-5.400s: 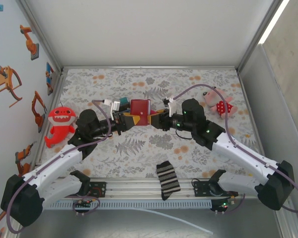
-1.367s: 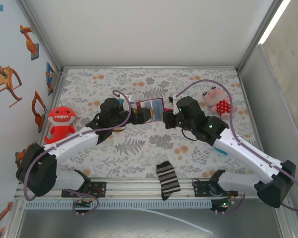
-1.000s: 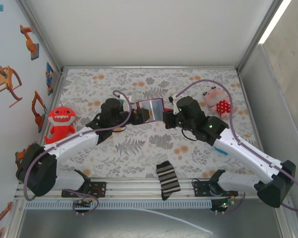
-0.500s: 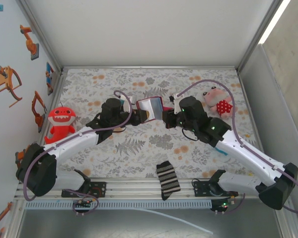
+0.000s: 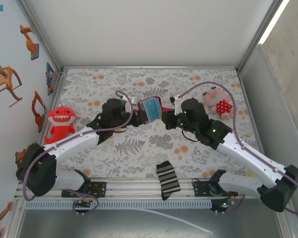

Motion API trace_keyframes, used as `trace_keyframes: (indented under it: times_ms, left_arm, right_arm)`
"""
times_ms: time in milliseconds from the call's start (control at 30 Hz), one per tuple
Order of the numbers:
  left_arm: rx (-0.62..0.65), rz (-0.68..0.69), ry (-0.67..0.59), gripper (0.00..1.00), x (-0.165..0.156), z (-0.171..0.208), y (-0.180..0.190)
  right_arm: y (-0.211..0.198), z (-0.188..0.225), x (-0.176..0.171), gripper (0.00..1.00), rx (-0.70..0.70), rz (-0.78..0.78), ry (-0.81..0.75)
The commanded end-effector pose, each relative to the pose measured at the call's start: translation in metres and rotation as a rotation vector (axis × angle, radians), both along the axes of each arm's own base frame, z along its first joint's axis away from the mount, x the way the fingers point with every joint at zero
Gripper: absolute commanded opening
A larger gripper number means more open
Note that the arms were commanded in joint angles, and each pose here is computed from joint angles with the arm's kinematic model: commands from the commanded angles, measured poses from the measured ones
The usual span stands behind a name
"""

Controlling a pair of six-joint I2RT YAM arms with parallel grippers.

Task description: Take the credit cards out of the card holder

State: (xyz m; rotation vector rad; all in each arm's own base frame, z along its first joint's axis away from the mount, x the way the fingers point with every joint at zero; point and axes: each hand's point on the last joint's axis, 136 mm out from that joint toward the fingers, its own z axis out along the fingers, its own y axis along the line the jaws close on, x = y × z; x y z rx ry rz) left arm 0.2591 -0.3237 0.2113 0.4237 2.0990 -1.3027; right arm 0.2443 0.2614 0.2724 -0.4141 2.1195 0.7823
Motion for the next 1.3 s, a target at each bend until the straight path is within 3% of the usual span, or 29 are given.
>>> trace_keyframes:
  times_ms: [0, 100, 200, 333, 633, 667, 733, 833, 900, 1100, 1267]
  left_arm:
    - [-0.072, -0.055, -0.085, 0.03, -0.006, 0.032, -0.007]
    - [-0.103, -0.075, -0.106, 0.00, -0.011, 0.040, -0.007]
    - [-0.124, -0.088, -0.118, 0.00, -0.014, 0.046, -0.006]
    - [-0.134, -0.097, -0.124, 0.00, -0.017, 0.049, -0.006]
    - [-0.180, -0.167, -0.106, 0.00, -0.023, 0.052, -0.015]
    - [-0.184, -0.174, -0.106, 0.00, -0.024, 0.053, -0.016]
    - [-0.182, -0.174, -0.096, 0.00, -0.024, 0.051, -0.017]
    - [-0.154, -0.148, -0.071, 0.06, -0.019, 0.045, -0.014]
    - [-0.137, -0.129, -0.060, 0.12, -0.017, 0.041, -0.010]
    - [-0.114, -0.083, -0.025, 0.42, -0.013, 0.029, -0.002]
    - [-0.111, -0.036, -0.001, 0.56, -0.009, 0.022, 0.010]
  right_arm:
    - [-0.004, 0.016, 0.004, 0.00, 0.047, -0.037, -0.041]
    - [-0.006, 0.012, 0.006, 0.00, 0.028, -0.052, -0.040]
    - [-0.008, 0.012, 0.008, 0.17, 0.015, -0.060, -0.045]
    - [-0.009, 0.014, 0.009, 0.25, 0.007, -0.062, -0.057]
    - [-0.012, 0.013, 0.011, 0.30, -0.004, -0.074, -0.062]
    - [-0.013, 0.012, 0.011, 0.30, -0.006, -0.076, -0.061]
    - [-0.014, 0.012, 0.011, 0.19, -0.010, -0.082, -0.061]
    - [-0.017, 0.011, 0.012, 0.00, -0.019, -0.096, -0.056]
    - [-0.019, 0.011, 0.013, 0.00, -0.023, -0.108, -0.052]
    - [-0.021, 0.008, 0.014, 0.00, -0.029, -0.123, -0.032]
    - [-0.025, 0.007, 0.014, 0.00, -0.030, -0.149, -0.025]
